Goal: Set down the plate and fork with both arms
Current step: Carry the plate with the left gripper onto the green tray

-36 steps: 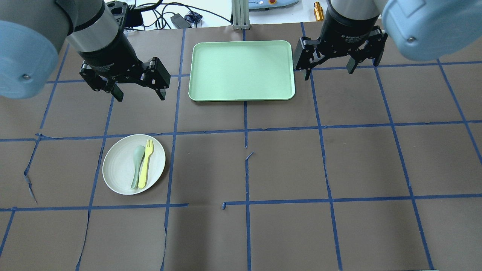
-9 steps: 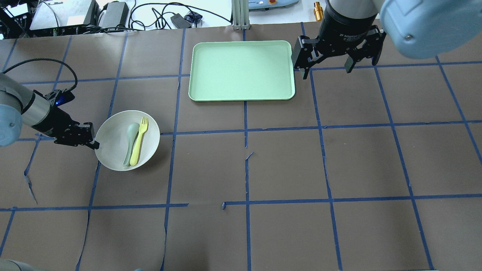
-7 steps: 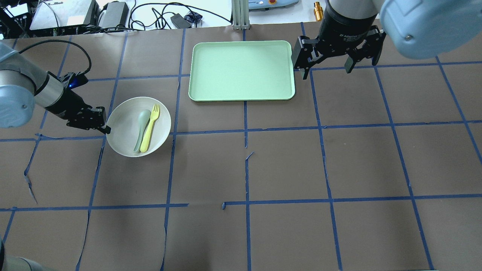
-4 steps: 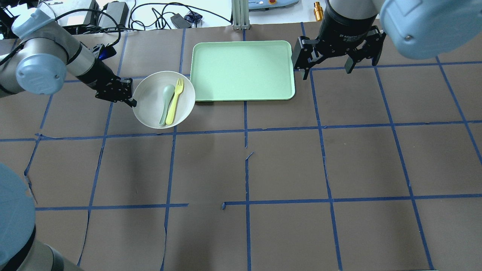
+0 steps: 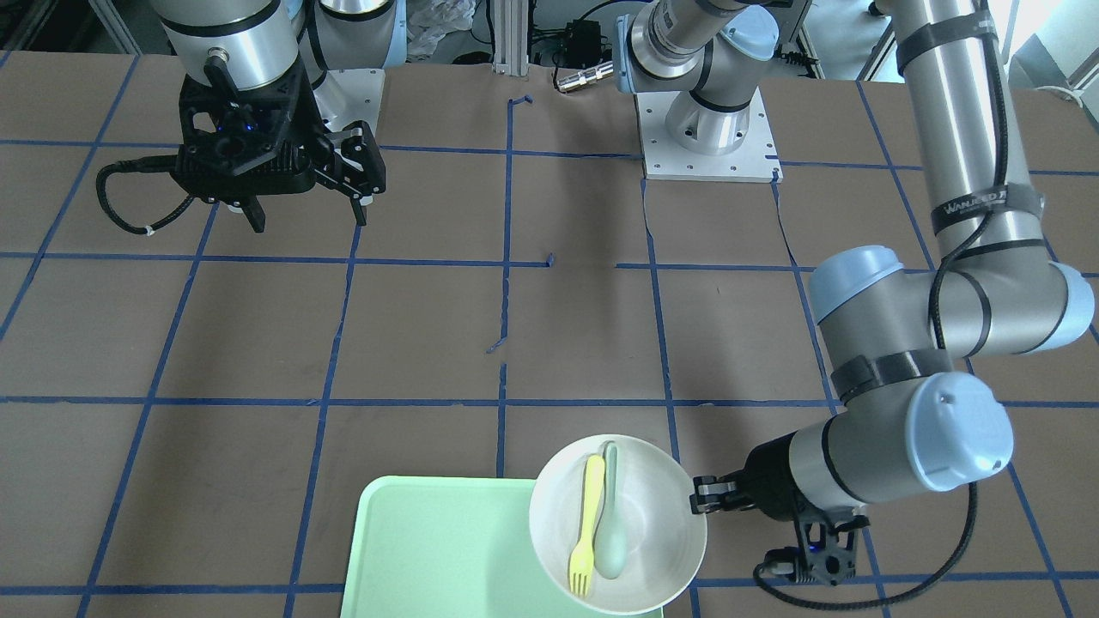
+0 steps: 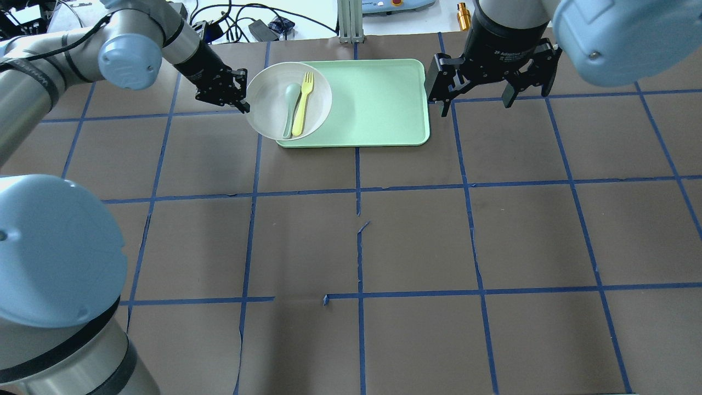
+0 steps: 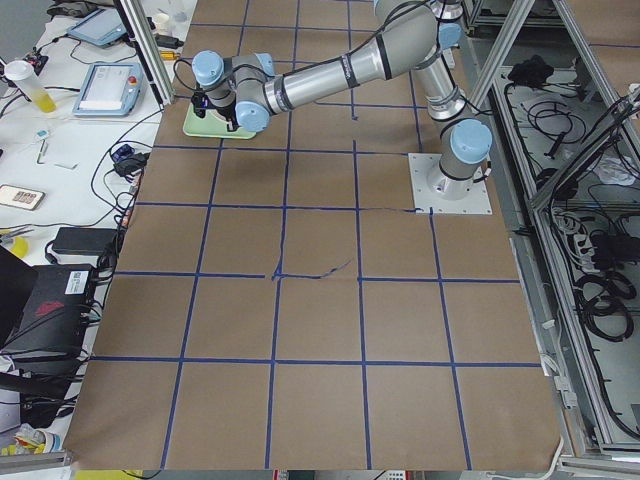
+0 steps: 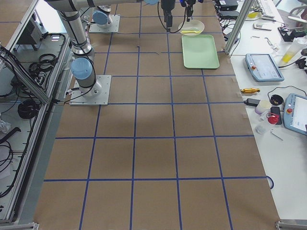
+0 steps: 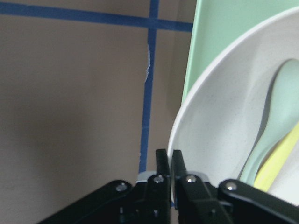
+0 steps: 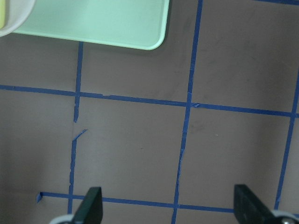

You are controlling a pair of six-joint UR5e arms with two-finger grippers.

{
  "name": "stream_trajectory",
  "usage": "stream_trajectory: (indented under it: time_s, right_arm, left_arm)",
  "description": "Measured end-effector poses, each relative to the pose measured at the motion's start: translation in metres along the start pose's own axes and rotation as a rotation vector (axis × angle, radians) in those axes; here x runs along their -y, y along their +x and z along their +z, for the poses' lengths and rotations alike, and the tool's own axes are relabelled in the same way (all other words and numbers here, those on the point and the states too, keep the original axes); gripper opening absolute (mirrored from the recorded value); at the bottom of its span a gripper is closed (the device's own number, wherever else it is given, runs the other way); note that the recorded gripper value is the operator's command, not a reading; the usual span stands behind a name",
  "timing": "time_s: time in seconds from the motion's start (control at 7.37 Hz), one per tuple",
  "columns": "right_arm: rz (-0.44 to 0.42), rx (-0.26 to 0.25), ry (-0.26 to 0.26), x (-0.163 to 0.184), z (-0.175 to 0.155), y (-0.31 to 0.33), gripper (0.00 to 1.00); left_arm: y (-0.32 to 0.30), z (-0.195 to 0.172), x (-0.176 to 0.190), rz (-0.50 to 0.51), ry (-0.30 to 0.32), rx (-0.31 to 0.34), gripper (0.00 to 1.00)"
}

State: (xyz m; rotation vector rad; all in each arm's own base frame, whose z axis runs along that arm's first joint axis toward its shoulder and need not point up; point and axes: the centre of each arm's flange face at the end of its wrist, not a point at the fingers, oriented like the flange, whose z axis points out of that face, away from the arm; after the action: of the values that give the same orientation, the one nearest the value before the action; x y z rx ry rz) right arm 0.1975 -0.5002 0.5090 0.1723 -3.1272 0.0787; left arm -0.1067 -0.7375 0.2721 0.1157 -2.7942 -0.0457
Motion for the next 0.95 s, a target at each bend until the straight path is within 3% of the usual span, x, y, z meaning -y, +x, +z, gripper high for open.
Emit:
stream_trajectory:
  time_s: [0.41,0.81,0.95]
  right_arm:
    - [-0.001,-0.001,-0.001,-0.001,0.001,0.0,1.0]
    - [-0.001,-0.002,-0.003,-0.001,0.003,0.0,1.0]
    - [-0.002,-0.002,-0.003,-0.001,0.003,0.0,1.0]
  left_arm:
    - [0.069,0.054,0.045,0.006,0.007,-0.01,0.0]
    - [0.08,0.093,0.058,0.009,-0.011,-0.008,0.0]
    - [0.079,0.099,0.059,0.003,-0.015,-0.007,0.21]
